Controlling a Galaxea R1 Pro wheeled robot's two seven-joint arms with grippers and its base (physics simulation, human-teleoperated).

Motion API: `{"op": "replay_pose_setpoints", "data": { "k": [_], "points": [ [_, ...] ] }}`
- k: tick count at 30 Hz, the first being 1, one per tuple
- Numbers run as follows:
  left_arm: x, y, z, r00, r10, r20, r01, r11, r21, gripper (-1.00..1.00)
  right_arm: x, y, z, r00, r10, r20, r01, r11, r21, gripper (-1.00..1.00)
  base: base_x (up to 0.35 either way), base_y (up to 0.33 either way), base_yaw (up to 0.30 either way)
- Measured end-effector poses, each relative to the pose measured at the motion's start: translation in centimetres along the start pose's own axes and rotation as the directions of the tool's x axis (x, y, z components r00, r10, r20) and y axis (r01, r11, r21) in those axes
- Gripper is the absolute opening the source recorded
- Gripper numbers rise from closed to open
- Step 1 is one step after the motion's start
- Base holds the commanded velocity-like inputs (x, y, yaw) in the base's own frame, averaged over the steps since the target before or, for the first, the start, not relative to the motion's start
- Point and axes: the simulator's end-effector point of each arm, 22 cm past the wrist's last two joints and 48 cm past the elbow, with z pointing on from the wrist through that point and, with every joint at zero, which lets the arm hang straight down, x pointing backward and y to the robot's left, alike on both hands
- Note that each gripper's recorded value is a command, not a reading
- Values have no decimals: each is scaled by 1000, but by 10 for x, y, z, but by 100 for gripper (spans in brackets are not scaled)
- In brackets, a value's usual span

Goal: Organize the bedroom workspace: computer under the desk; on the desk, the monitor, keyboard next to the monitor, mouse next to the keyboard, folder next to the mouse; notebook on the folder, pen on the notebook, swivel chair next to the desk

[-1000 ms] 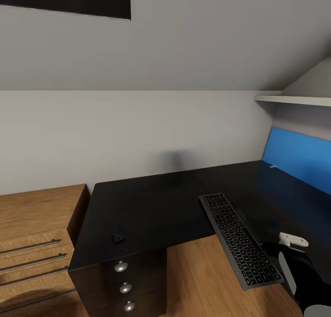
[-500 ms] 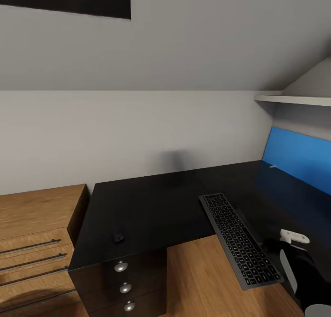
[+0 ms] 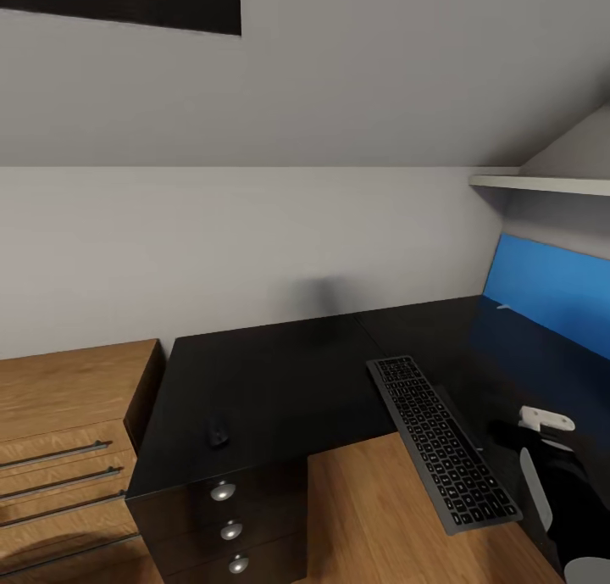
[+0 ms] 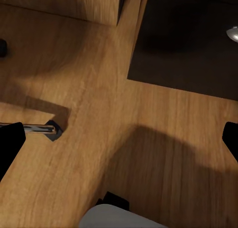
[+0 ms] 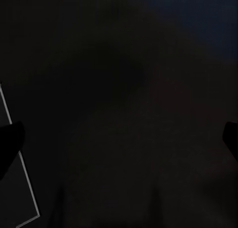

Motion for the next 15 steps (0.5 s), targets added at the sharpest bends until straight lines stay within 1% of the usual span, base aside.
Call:
{"op": "replay_pose_setpoints", "data": {
  "k": [15],
  "points": [
    [0,0,0,1000,2,0,-2,1000,0,100,-21,5,-7,999,8,48,-8,1000,-10,100,0,0,0]
  ]
}}
